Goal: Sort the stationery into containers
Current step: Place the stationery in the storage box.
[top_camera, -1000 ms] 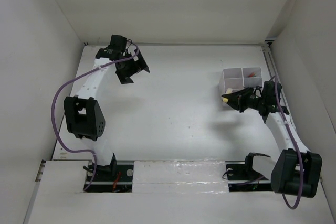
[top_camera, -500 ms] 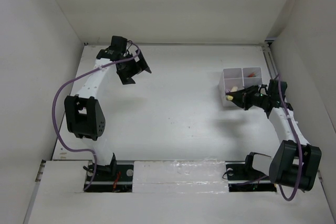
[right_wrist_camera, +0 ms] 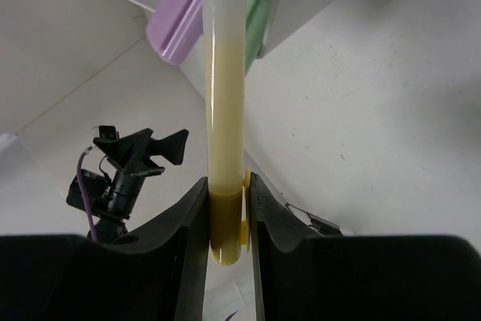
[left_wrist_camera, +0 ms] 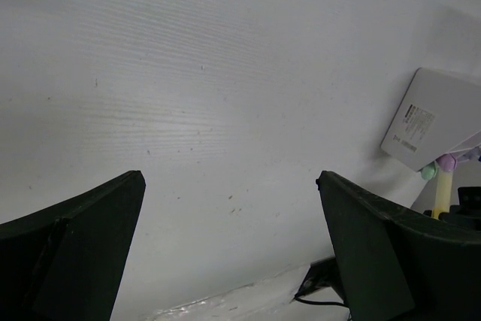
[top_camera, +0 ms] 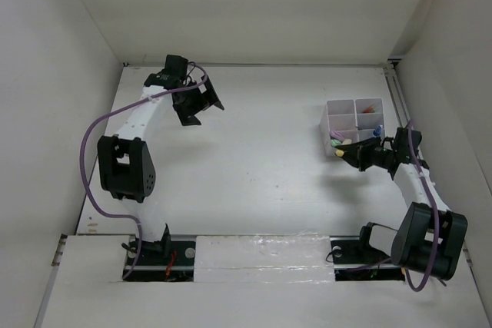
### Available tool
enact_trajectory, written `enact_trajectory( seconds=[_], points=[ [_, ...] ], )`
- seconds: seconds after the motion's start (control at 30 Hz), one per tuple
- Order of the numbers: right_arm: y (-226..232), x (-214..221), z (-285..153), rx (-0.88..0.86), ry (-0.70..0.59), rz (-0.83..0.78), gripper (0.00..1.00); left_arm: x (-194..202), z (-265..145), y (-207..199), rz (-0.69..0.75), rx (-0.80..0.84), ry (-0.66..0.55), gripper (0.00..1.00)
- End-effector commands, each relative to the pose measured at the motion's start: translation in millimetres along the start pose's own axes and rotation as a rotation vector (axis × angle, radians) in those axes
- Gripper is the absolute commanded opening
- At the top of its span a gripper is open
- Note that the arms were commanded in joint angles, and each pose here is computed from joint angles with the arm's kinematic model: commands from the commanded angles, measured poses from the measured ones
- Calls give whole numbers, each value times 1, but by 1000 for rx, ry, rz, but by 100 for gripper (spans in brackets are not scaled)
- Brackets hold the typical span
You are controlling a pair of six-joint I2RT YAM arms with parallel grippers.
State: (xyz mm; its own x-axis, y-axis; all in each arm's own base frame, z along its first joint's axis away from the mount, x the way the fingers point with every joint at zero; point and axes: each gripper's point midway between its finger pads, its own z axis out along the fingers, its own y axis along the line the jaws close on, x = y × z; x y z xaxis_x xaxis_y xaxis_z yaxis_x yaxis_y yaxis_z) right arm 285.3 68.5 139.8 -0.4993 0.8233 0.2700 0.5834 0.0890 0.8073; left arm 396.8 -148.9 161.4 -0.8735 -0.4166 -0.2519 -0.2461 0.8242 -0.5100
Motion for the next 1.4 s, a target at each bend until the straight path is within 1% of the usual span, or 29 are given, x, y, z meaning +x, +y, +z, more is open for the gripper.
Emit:
enact_trajectory(
  seconds=[0.0,0.2,0.63,0.7,0.73,0.8,0.9,0.93,1.13,1.27,1.3,1.33,1.37],
  points=[
    [2,-3,0,-34,-17,-49,0,5,1,-3,24,29,17,100],
    [-2,-10,7,-34,-17,-49,0,11,7,0,17,34,44,100],
    [11,-31,10,-30,-50,-68,0,10,4,-2,20,39,37,100],
    [14,-32,9,-31,-50,-69,2,10,4,-2,20,39,37,100],
    [18,-35,7,-38,-61,-71,6,10,4,-2,20,39,37,100],
    [18,-35,7,-38,-61,-71,7,10,4,-2,20,39,37,100],
    [15,-36,9,-31,-58,-72,11,10,4,-2,20,39,37,100],
    [15,-36,9,-31,-58,-72,14,10,4,-2,20,39,37,100],
    [15,-38,11,-25,-55,-64,17,11,4,-3,20,46,43,100],
    [19,-39,11,-35,-49,-73,27,11,4,-3,20,46,43,100],
    [22,-40,11,-41,-52,-79,33,11,4,-3,20,46,43,100],
    [22,-40,11,-41,-52,-79,37,11,4,-3,20,46,43,100],
    [24,-41,11,-47,-55,-87,37,10,4,-5,23,51,36,100]
  ],
)
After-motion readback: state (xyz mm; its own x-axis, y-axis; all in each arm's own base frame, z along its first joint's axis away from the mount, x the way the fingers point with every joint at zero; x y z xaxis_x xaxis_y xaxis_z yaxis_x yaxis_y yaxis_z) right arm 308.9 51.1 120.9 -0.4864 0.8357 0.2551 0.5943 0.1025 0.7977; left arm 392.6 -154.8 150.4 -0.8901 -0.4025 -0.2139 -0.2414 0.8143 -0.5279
